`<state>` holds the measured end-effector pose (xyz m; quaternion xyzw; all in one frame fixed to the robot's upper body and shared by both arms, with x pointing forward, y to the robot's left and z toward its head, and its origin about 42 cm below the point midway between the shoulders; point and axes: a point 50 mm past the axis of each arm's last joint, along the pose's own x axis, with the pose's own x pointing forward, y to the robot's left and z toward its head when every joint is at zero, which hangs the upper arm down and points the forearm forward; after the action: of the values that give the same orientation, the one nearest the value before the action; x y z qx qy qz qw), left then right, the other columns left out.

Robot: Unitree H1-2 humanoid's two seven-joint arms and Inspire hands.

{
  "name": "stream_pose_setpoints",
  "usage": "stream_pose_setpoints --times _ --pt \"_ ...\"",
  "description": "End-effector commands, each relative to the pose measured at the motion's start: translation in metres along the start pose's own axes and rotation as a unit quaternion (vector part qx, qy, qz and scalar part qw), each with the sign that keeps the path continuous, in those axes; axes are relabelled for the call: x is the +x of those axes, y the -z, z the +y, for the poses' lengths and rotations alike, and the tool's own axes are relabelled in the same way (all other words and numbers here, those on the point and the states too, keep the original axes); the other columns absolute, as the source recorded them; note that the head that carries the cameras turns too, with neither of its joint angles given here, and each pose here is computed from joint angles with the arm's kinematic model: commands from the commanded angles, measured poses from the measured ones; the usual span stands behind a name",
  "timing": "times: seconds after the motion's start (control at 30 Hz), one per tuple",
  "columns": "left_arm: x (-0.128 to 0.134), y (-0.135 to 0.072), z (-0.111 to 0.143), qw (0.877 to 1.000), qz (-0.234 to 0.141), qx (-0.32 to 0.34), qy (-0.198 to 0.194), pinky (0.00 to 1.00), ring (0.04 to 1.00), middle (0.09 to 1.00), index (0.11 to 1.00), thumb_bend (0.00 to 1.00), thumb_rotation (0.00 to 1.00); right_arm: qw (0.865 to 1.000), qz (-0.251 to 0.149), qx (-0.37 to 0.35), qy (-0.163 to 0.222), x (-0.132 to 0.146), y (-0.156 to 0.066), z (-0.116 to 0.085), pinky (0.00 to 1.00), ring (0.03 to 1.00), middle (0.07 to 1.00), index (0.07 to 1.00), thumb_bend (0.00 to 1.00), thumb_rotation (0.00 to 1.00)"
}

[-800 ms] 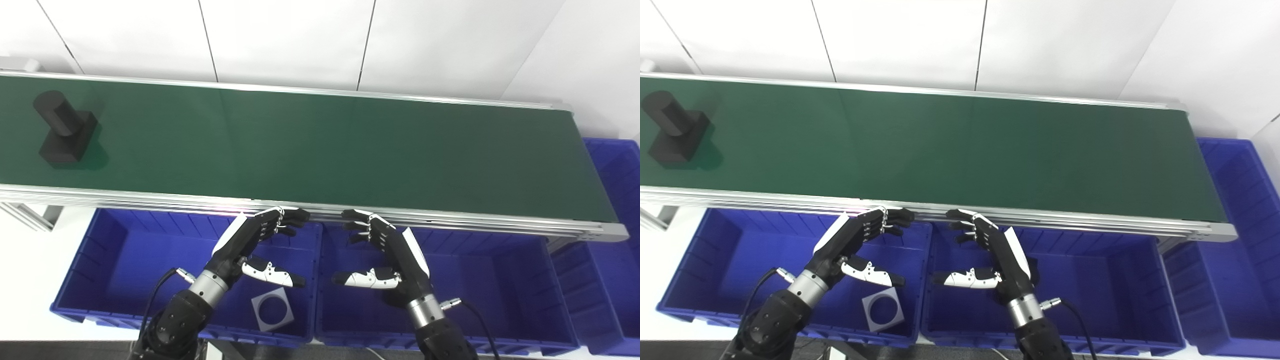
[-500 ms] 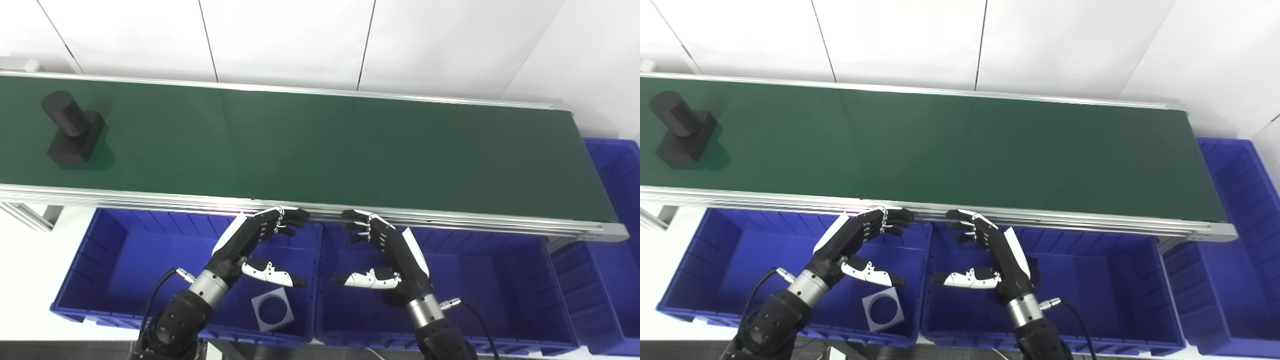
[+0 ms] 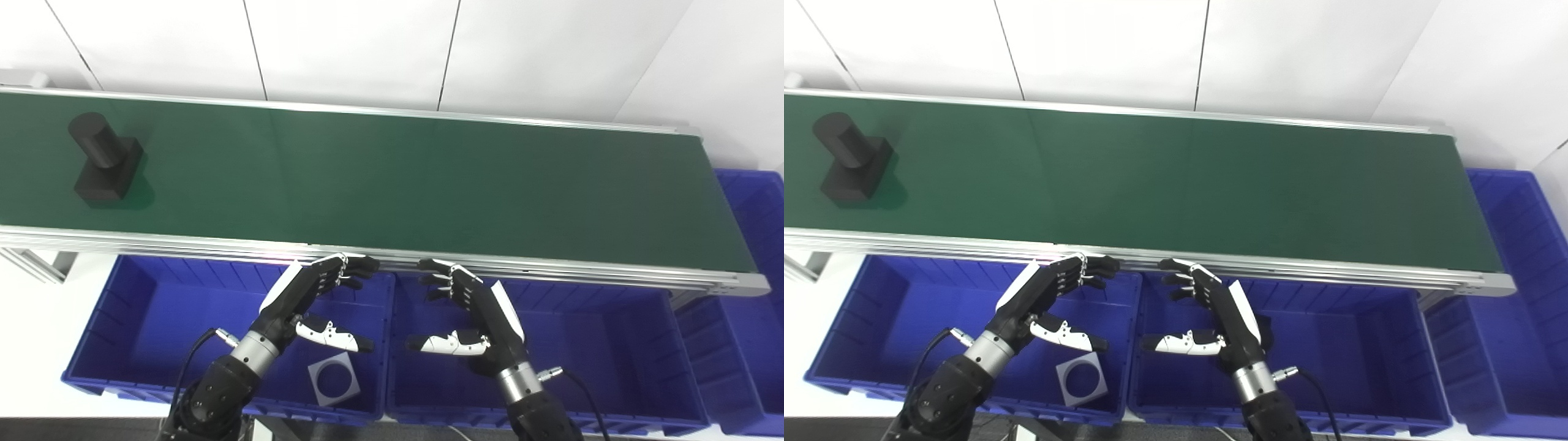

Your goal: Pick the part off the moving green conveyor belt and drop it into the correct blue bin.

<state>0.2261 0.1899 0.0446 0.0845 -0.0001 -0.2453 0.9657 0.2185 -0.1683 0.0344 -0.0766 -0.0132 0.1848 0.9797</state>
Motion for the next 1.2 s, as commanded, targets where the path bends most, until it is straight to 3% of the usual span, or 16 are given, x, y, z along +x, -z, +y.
stream_pose_setpoints --times 0.0,1.17 --pt "0.0068 -0.0106 0.0063 0.999 -0.030 0.015 0.001 0.71 0.765 0.770 0.719 0.93 0.00 0.999 -0.040 0.001 0.009 0.0066 -0.0116 0.0004 0.64 0.747 0.820 0.746 0.84 0.20" --pt "0.0072 -0.0084 0.0066 0.999 -0.033 0.012 0.001 0.71 0.764 0.768 0.719 0.93 0.00 0.999 -0.040 0.004 0.011 0.0072 -0.0100 0.0012 0.65 0.746 0.818 0.746 0.85 0.19"
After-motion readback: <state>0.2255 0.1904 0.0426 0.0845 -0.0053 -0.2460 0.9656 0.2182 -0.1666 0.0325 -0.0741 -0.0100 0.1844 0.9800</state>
